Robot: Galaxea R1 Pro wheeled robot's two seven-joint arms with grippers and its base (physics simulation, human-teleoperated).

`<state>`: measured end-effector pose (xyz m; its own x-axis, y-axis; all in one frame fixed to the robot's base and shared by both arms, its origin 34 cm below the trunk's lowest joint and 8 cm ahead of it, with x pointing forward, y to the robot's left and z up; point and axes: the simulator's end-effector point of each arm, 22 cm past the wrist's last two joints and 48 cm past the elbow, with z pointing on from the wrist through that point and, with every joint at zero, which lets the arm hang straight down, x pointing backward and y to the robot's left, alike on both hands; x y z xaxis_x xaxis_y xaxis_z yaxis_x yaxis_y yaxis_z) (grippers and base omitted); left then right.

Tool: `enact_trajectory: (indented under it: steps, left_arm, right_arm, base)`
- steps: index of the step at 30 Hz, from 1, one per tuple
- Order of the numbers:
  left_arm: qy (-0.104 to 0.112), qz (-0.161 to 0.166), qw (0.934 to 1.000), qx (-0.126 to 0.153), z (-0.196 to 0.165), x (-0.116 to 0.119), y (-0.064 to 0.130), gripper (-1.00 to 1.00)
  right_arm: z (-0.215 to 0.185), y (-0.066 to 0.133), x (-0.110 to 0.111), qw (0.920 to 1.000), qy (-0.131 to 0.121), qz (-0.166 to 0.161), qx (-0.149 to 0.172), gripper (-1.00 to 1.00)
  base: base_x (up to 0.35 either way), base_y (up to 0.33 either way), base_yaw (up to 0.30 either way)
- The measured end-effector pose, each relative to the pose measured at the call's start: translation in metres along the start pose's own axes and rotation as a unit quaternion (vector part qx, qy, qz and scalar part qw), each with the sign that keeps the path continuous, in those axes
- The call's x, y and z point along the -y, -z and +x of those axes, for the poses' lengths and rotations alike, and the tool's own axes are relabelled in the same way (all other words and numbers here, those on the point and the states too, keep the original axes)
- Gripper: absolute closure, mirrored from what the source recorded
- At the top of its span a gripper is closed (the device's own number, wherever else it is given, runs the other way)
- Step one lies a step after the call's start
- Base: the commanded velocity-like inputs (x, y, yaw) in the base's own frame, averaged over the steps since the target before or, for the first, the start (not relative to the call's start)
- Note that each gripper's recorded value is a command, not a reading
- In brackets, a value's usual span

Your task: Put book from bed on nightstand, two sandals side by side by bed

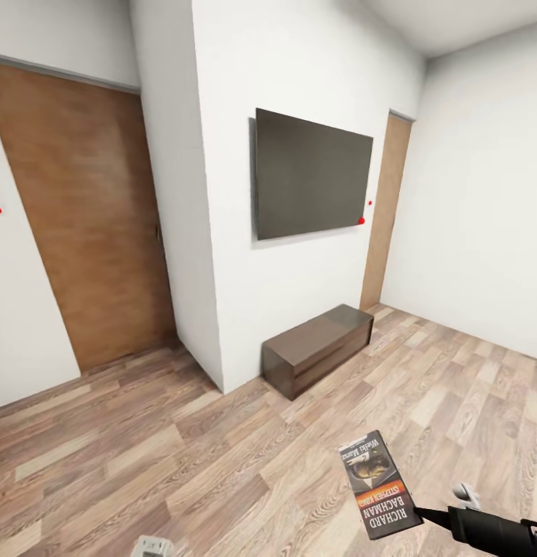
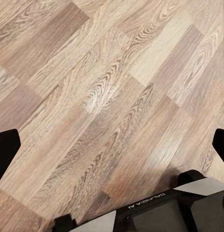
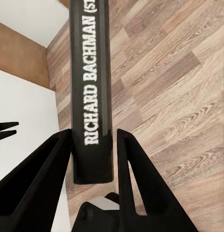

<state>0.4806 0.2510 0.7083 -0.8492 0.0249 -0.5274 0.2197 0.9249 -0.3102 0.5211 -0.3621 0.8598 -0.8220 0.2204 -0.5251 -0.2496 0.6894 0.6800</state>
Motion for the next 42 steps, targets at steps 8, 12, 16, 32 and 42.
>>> enact_trajectory:
  steps: [8,12,16,32,42]
  left_arm:
    - [0.000,0.000,1.0000,0.000,0.0000,0.0000,0.0000,-1.00]
    - [0.000,0.000,1.0000,0.000,-0.0001,0.0000,0.0000,-1.00]
    - [0.000,0.000,1.0000,0.000,0.0000,0.0000,0.0000,-1.00]
    - [0.000,0.000,1.0000,0.000,0.0000,0.0000,0.0000,-1.00]
    - [0.000,0.000,1.0000,0.000,0.0001,0.0001,0.0000,-1.00]
  right_arm:
    - [-0.0002,0.0000,-0.0001,1.0000,0.000,0.000,0.000,1.00]
    - [-0.0003,0.0000,0.0000,1.0000,0.000,0.000,0.001,1.00]
    - [-0.0002,0.0000,0.0000,1.0000,0.000,0.000,0.000,1.00]
    - [-0.0002,0.0000,-0.0001,1.0000,0.000,0.000,0.000,1.00]
    - [-0.0004,0.0000,-0.0003,1.0000,0.000,-0.001,0.001,1.00]
  base:
    - [0.000,0.000,-0.282]
    - [0.000,0.000,-0.282]
    - [0.000,0.000,-0.282]
    - [0.000,0.000,-0.281]
    - [0.000,0.000,-0.281]
